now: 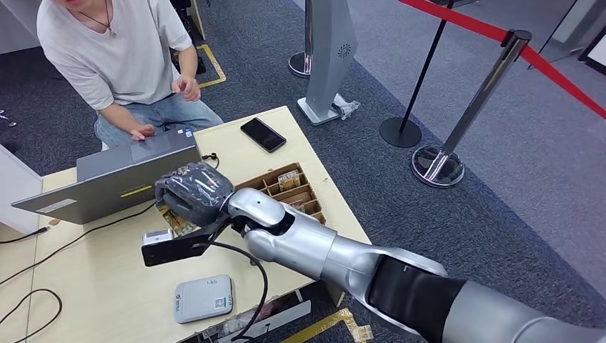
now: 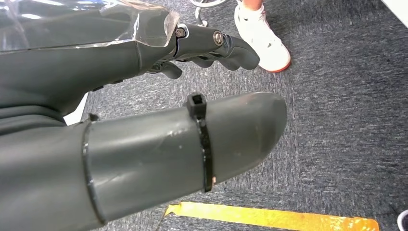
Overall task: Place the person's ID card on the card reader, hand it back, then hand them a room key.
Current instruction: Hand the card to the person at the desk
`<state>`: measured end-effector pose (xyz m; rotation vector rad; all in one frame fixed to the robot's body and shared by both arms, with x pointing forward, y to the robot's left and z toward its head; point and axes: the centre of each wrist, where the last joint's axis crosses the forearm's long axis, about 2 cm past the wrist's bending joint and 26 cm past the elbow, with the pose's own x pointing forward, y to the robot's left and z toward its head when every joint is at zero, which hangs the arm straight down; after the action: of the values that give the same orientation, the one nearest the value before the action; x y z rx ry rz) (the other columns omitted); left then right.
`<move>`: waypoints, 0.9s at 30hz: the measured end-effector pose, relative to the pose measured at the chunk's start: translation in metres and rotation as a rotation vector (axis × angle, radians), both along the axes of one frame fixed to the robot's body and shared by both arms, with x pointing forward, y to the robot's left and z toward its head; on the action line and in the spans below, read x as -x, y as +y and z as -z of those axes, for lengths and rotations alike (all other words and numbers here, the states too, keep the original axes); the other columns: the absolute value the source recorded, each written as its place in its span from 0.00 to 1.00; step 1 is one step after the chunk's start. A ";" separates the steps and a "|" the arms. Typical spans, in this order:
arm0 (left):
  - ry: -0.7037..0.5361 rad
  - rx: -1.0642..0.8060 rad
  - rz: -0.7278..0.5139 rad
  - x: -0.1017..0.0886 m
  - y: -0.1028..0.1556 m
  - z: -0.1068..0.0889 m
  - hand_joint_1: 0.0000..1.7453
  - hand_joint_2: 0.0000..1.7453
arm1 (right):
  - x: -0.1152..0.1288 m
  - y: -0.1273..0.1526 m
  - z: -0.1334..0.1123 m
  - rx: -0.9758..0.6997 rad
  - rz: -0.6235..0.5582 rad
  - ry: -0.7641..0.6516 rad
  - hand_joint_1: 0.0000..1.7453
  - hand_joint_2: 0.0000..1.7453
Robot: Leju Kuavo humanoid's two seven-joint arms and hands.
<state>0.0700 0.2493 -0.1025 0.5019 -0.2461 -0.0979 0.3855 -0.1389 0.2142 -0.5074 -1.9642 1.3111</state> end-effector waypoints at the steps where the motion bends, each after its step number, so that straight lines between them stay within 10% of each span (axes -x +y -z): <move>1: -0.001 0.001 0.000 0.000 0.000 0.000 0.00 0.00 | -0.002 -0.003 -0.006 -0.014 0.008 -0.022 1.00 1.00; 13: -0.019 0.006 0.022 -0.006 -0.001 -0.001 0.00 0.00 | -0.034 -0.027 -0.075 -0.070 0.170 -0.393 1.00 1.00; 27: -0.037 0.013 0.056 -0.008 -0.001 -0.001 0.00 0.00 | -0.068 -0.019 -0.091 -0.049 0.303 -0.568 1.00 1.00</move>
<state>0.0782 0.2486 -0.1013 0.4842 -0.2969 -0.1420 0.4532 -0.1577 0.3049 -1.2050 -2.2388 0.9903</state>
